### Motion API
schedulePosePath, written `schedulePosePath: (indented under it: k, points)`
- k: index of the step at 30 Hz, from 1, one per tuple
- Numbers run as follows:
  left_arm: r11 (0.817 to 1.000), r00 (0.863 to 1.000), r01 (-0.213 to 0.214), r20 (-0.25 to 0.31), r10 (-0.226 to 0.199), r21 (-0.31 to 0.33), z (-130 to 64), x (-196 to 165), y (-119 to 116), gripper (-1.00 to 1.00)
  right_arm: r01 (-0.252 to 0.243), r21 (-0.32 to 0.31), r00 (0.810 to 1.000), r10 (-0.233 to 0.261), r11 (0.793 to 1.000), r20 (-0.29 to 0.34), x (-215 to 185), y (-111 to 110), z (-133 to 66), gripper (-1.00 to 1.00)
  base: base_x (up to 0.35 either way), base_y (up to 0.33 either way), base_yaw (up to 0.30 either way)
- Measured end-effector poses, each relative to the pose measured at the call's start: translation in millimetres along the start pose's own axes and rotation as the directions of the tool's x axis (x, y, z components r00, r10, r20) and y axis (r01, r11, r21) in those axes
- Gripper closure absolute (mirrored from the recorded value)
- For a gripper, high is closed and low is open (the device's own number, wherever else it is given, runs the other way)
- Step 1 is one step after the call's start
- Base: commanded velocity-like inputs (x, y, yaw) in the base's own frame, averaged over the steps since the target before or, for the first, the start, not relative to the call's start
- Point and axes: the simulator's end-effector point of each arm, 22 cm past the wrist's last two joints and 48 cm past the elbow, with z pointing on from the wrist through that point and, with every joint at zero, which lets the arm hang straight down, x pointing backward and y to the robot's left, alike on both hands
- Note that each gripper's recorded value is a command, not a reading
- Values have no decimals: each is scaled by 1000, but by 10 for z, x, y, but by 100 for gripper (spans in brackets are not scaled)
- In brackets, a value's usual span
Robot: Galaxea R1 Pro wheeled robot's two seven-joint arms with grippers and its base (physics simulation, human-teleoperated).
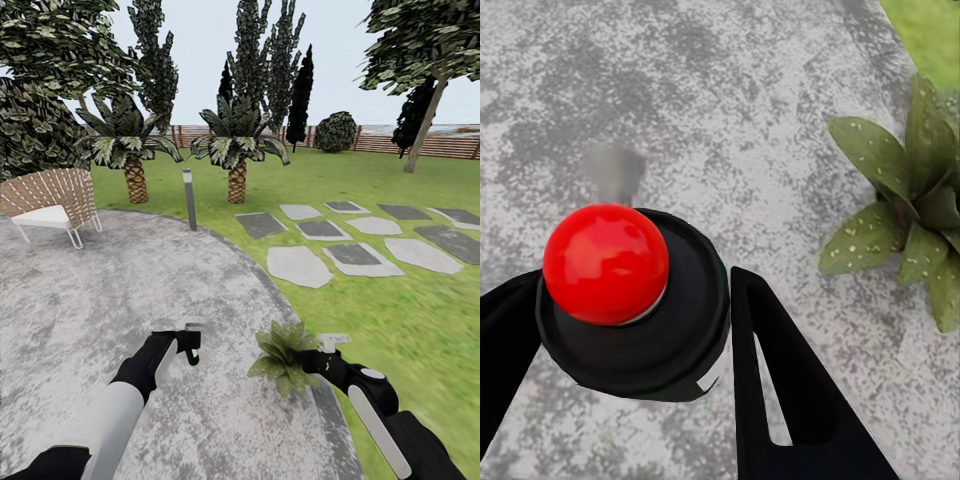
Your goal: Pick up the pesticide atomizer in the garden and spray insectifuge to fully cover both potted plants in the garden.
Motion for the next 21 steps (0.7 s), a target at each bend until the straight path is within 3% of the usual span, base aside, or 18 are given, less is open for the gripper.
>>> schedulePosePath:
  k: [6,21]
  points:
    - [1000,1000,-1,-4,1,1,14,21,-6,100,-2,-1,1000,2,1000,-4,20,10,15,-100,172,188,196]
    - [1000,1000,1,-16,-1,2,58,79,-1,100,-3,0,1000,3,1000,-14,70,9,48,-100,7,7,221]
